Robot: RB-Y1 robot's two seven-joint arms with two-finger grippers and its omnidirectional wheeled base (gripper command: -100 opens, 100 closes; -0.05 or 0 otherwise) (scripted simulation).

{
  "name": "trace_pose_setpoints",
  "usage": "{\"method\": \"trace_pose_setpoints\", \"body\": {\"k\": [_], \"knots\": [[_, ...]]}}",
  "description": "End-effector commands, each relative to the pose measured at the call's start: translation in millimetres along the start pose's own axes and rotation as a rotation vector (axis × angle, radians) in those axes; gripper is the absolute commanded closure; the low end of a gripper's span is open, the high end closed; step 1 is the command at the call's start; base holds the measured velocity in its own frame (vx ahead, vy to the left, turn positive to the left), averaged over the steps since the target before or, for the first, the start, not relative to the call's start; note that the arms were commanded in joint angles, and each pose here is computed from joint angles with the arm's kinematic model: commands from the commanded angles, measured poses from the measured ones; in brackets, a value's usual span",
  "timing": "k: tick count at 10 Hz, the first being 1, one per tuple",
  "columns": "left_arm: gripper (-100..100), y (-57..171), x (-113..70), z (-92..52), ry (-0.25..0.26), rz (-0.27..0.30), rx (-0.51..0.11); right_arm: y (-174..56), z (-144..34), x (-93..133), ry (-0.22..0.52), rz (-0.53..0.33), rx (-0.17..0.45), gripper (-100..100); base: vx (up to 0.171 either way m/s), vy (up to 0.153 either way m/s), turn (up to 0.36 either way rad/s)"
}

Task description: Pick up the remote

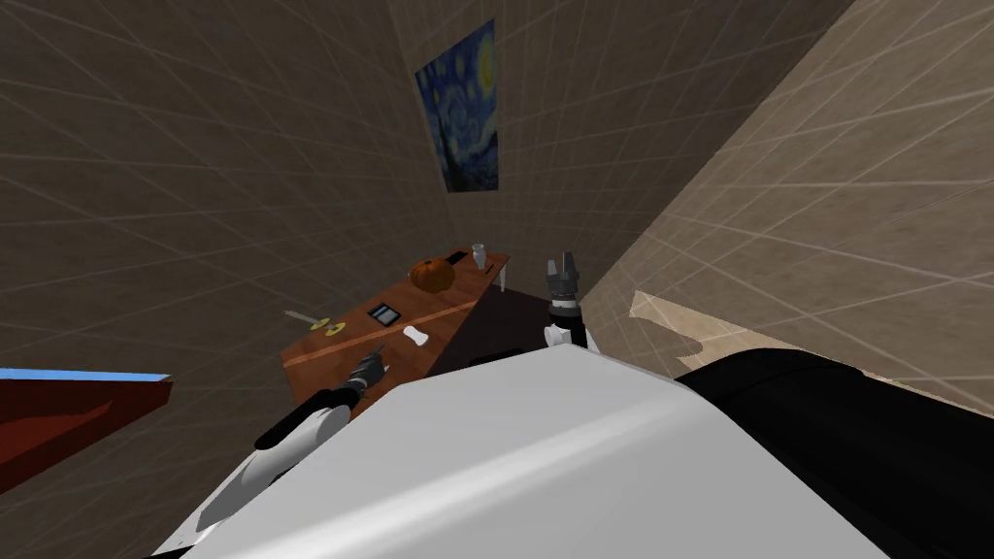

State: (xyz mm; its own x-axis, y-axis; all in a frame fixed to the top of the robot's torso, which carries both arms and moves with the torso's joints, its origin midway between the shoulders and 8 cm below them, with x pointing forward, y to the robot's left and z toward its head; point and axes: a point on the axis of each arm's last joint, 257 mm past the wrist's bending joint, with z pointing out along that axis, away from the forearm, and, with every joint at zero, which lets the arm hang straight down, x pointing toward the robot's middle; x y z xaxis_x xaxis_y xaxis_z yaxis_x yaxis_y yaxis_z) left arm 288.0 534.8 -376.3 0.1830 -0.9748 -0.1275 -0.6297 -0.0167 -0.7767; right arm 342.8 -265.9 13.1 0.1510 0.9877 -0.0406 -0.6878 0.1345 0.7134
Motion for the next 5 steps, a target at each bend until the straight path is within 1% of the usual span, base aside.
{"method": "trace_pose_setpoints", "body": {"k": [1, 2, 3, 4, 5], "knots": [[-100, 21, -13.7, -0.9, -0.003, 0.016, -0.079, 0, 0.0, 0, 0.000, 0.000, 0.000, 0, 0.041, -0.007, -0.259], [-100, 37, -25.7, -2.3, -0.008, 0.045, -0.136, 0, 0.0, 0, 0.000, 0.000, 0.000, 0, 0.055, 0.002, -0.404], [-100, 41, -24.2, -3.0, -0.002, 0.031, -0.153, 0, 0.0, 0, 0.000, 0.000, 0.000, 0, 0.042, 0.010, -0.131], [-100, 58, -34.9, -5.8, -0.002, 0.050, -0.213, 0, 0.0, 0, 0.000, 0.000, 0.000, 0, 0.038, 0.008, -0.204], [-100, 59, -34.2, -6.1, 0.000, 0.046, -0.218, 0, 0.0, 0, 0.000, 0.000, 0.000, 0, 0.027, 0.008, -0.116]]}}
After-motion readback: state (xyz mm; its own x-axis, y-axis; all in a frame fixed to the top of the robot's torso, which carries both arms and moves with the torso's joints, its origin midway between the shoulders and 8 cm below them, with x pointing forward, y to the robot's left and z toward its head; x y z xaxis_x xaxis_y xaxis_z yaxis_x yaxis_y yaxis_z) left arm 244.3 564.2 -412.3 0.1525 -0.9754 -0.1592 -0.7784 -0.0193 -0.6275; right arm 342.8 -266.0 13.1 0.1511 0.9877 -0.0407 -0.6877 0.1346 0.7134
